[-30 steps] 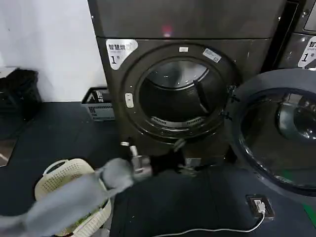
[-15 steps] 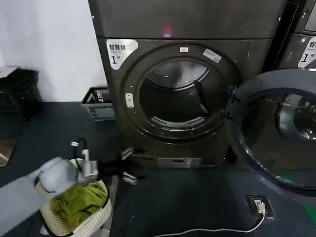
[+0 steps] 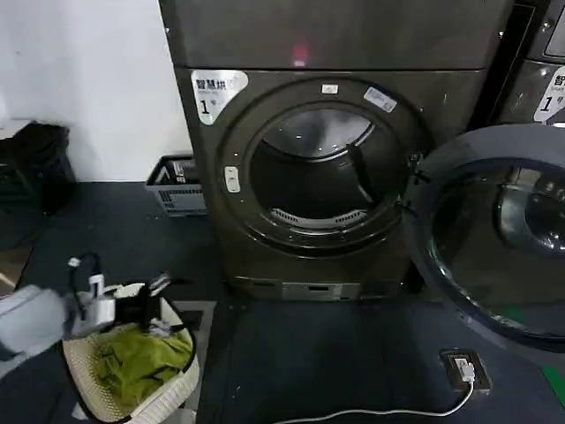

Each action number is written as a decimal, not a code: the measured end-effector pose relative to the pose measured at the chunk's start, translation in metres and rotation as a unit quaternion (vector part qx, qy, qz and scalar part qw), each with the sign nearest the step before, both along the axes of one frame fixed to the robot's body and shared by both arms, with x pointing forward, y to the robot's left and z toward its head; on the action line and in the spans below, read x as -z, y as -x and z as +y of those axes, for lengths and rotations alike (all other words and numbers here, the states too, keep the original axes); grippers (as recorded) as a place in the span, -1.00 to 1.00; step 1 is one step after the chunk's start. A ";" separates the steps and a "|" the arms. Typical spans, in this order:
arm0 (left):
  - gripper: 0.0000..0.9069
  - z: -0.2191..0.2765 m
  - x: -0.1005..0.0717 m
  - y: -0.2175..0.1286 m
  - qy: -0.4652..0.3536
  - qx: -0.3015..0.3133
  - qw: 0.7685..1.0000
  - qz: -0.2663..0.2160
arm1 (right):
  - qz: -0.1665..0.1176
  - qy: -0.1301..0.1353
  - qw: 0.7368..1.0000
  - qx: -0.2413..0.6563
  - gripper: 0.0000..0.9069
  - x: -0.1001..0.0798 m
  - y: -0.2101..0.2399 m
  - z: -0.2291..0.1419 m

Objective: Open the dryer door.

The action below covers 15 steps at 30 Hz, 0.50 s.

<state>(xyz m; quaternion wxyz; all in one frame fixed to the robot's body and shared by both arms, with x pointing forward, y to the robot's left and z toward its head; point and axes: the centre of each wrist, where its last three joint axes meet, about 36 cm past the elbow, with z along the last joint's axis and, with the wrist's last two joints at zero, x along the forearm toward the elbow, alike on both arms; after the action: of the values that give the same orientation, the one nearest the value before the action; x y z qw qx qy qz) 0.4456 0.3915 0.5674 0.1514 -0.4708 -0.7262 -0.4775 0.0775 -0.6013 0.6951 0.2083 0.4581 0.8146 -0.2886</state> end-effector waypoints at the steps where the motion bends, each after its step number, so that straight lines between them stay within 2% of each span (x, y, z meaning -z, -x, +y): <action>1: 1.00 0.006 -0.001 0.002 -0.014 -0.004 1.000 0.001 | 0.000 0.000 1.000 0.000 1.00 0.000 0.000 0.000; 10: 1.00 0.055 -0.007 0.014 -0.117 -0.027 0.993 0.018 | 0.000 0.001 1.000 -0.001 1.00 0.002 -0.001 0.000; 15: 1.00 0.071 -0.011 0.015 -0.155 -0.041 0.987 0.012 | 0.000 -0.012 1.000 0.003 1.00 0.008 -0.002 -0.004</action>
<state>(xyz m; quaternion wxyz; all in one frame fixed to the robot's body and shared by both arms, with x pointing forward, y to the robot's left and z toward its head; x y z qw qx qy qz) 0.4308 0.4628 0.5785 0.2507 -0.4176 -0.6600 -0.5720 0.0799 -0.6049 0.6867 0.2013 0.4632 0.8165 -0.2796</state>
